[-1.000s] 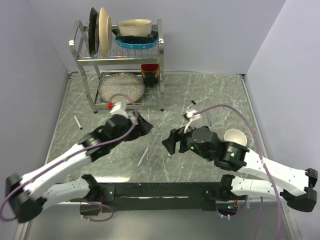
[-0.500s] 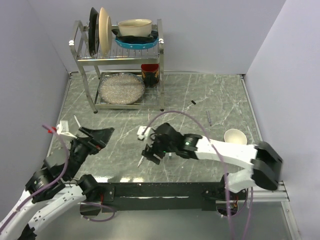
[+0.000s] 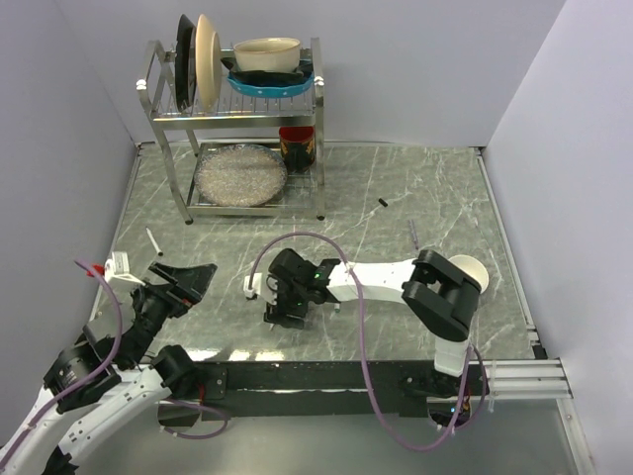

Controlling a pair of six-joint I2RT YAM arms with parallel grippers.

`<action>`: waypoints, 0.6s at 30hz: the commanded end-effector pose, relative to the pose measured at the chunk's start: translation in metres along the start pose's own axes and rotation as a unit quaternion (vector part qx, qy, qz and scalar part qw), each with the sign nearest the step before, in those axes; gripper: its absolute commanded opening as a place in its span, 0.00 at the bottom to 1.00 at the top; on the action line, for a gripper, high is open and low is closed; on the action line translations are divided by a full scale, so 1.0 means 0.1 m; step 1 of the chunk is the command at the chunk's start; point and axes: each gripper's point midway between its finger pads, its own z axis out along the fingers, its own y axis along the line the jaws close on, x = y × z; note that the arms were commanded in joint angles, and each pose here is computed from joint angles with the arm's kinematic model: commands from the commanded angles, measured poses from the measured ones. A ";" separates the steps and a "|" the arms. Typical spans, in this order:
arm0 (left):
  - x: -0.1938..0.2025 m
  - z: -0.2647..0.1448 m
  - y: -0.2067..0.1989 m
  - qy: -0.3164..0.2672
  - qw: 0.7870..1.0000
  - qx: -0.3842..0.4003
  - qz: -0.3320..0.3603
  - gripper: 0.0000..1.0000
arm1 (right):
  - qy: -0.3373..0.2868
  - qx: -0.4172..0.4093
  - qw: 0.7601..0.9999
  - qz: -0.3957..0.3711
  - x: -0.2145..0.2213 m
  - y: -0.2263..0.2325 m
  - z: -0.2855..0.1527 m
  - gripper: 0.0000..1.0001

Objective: Insert the pens into the pen caps

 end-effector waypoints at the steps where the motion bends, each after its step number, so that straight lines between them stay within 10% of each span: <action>1: -0.13 -0.07 -0.02 -0.021 1.000 0.005 -0.005 0.99 | -0.028 0.024 0.999 -0.028 -0.28 -0.19 -0.02 0.74; 18: -0.38 -0.17 0.00 -0.072 0.997 0.006 -0.013 0.99 | -0.074 0.062 0.992 -0.080 -0.65 -0.39 -0.17 0.77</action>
